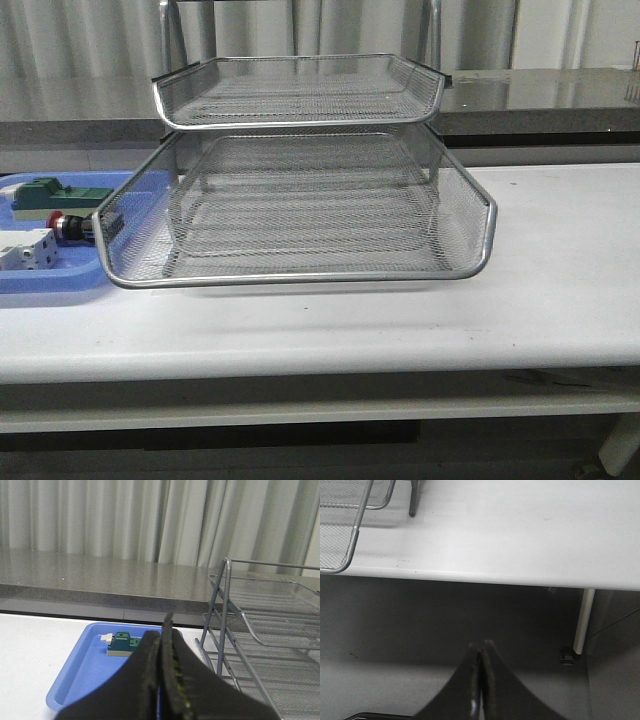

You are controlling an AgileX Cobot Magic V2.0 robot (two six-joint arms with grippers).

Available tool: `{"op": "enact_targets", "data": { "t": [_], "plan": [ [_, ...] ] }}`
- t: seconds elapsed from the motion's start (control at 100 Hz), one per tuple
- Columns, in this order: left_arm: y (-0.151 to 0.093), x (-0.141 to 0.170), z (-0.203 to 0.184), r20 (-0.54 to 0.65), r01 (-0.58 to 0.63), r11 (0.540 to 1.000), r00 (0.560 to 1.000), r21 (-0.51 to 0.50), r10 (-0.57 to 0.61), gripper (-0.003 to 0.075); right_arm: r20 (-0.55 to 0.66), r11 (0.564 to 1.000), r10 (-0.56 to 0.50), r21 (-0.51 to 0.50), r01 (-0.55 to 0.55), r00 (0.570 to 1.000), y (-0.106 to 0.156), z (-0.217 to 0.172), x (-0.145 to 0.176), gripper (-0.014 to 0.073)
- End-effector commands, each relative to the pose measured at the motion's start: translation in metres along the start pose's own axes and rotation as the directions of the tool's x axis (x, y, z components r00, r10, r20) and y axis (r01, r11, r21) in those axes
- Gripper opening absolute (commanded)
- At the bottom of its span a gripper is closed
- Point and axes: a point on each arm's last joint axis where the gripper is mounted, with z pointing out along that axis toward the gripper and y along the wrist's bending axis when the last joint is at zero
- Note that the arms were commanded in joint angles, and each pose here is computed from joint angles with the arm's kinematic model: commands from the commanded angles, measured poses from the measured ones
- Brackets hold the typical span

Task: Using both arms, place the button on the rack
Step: 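Release the tray and raise the right gripper away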

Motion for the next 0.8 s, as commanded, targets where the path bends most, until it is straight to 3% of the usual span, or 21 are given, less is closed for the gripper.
{"op": "enact_targets", "data": {
  "t": [0.0,0.17,0.28,0.55,0.69,0.79],
  "plan": [
    [-0.006,-0.035,0.011,0.028,0.022,1.0,0.999,0.004,-0.022,-0.002,0.084,1.0,-0.008,0.011,0.007,0.996,-0.001,-0.007,-0.012,-0.0066],
    [-0.016,-0.074,0.048,-0.163,0.017,1.0,0.986,0.001,-0.017,-0.002,0.084,1.0,-0.008,0.011,0.007,0.996,-0.001,-0.007,-0.012,-0.0066],
    [-0.021,-0.093,0.078,-0.308,-0.012,1.0,0.951,0.0,0.011,-0.002,0.084,1.0,-0.008,0.011,0.007,0.996,-0.001,-0.007,-0.012,-0.0066],
    [-0.019,-0.109,0.153,-0.625,-0.128,0.992,0.776,-0.013,0.092,-0.002,0.084,1.0,-0.008,0.011,0.007,0.996,-0.001,-0.007,-0.012,-0.0066],
    [-0.016,-0.103,0.184,-0.713,-0.212,0.976,0.676,0.054,0.186,-0.002,0.084,1.0,-0.008,0.011,0.007,0.996,-0.001,-0.007,-0.012,-0.0066],
    [-0.015,-0.098,0.201,-0.726,-0.248,0.964,0.644,0.098,0.24,-0.002,0.084,1.0,-0.008,0.011,0.007,0.996,-0.001,-0.007,-0.012,-0.0066]
  ]
}}
